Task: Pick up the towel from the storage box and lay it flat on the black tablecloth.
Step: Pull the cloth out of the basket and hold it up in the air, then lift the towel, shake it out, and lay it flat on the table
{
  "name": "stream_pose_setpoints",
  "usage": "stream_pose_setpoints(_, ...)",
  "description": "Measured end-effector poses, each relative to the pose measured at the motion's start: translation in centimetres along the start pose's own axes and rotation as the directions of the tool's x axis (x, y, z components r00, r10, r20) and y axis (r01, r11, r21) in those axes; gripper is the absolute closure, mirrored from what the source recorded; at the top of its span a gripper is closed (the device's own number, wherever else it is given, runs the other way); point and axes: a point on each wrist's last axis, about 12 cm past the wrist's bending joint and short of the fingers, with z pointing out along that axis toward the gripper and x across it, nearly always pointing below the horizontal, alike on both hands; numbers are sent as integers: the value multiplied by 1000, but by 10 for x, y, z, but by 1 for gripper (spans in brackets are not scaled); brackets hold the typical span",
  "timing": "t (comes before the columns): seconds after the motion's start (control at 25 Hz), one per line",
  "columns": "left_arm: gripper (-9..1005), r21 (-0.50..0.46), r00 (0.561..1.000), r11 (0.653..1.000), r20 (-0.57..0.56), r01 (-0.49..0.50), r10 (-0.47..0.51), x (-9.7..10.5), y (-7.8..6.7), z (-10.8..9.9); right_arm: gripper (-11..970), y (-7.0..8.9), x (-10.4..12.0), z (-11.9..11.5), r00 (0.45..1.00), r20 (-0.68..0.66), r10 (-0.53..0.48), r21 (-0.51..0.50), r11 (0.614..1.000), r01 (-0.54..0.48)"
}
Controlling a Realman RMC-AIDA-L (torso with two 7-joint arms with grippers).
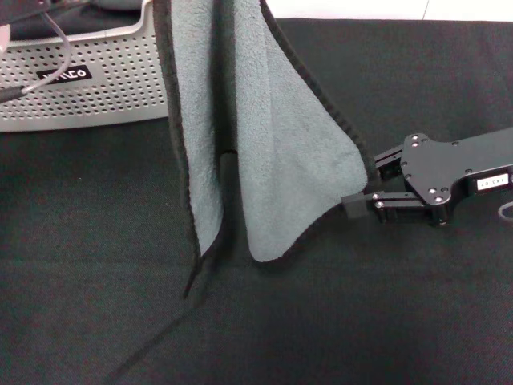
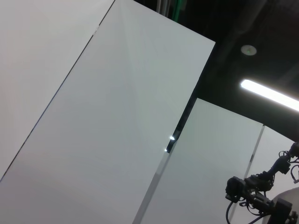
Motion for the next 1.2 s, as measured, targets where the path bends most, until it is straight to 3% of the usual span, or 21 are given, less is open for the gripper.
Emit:
stream_pose_setpoints(0.44, 983, -3, 1000, 1000, -1, 0, 0, 0, 0, -1, 695, 0, 1, -20, 998, 55, -13, 78, 997, 9)
stream_pose_setpoints(0.88, 982, -22, 1000, 1000, 15, -4, 4, 0, -1, -7, 765, -1, 2, -22, 998, 55, -21, 106, 994, 15)
stream_pose_setpoints(1.12, 982, -26, 1000, 1000, 17, -1, 1, 1, -1, -8, 883, -1, 2, -28, 996, 86, -23, 130, 991, 12)
stream_pose_setpoints(1.2, 982, -28, 1000, 1000, 18, 0, 0, 2, -2, -9, 882, 0, 3, -29, 996, 88, -24, 134, 991, 12)
